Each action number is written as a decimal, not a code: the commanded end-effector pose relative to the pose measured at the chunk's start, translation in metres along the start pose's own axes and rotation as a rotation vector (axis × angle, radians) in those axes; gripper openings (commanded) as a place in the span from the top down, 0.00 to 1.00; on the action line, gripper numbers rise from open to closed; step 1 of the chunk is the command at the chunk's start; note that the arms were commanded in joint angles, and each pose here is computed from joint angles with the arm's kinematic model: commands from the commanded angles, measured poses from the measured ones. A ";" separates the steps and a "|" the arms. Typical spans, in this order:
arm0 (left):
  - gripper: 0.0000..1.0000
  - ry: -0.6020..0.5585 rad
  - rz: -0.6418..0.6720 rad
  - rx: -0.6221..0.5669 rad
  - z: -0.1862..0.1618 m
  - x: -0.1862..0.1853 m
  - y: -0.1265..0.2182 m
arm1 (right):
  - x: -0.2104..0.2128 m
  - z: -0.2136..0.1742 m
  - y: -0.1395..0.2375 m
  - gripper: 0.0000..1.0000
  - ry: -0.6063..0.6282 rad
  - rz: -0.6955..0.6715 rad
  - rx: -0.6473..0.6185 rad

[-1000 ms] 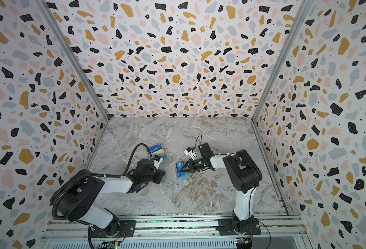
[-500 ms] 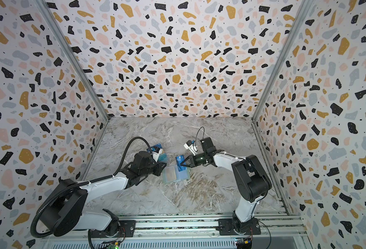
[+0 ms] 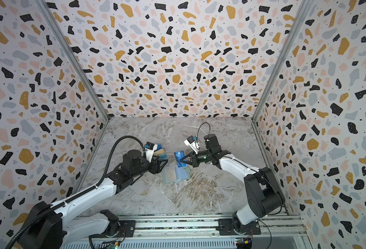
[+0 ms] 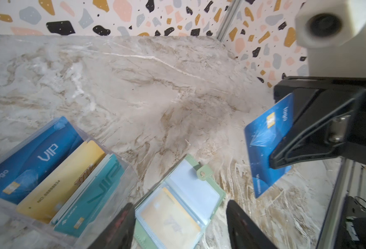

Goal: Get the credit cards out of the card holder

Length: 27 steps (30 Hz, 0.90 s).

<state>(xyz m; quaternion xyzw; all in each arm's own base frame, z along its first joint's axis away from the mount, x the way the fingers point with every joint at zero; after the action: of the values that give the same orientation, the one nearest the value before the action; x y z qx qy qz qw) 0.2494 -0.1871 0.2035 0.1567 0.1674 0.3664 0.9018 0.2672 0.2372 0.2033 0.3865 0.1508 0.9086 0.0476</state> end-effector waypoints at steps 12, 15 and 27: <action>0.31 -0.082 -0.440 -0.175 0.043 -0.050 0.031 | 0.052 0.008 0.011 1.00 0.211 0.231 0.012; 0.33 -0.085 -0.478 -0.169 0.045 -0.053 0.031 | 0.057 0.006 0.008 1.00 0.225 0.259 0.029; 0.48 -0.069 -0.616 -0.159 0.047 -0.064 0.032 | 0.068 0.004 -0.007 1.00 0.264 0.309 0.073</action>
<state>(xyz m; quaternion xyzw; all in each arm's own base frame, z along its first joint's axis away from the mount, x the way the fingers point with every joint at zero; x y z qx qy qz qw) 0.2083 -0.2157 0.2456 0.0711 0.1780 0.1123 0.9750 0.2239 0.2555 0.2378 0.3037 0.1352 0.9369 -0.1082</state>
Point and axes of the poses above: each gripper's point midway between its finger pads, its own y axis back along the fingers, its own x axis along the line the jaws close on, z = x × y, the point moved 6 cm from there along y, back along the fingers, and after that the axes turned 9 degrees about -y, right-handed, at the moved point
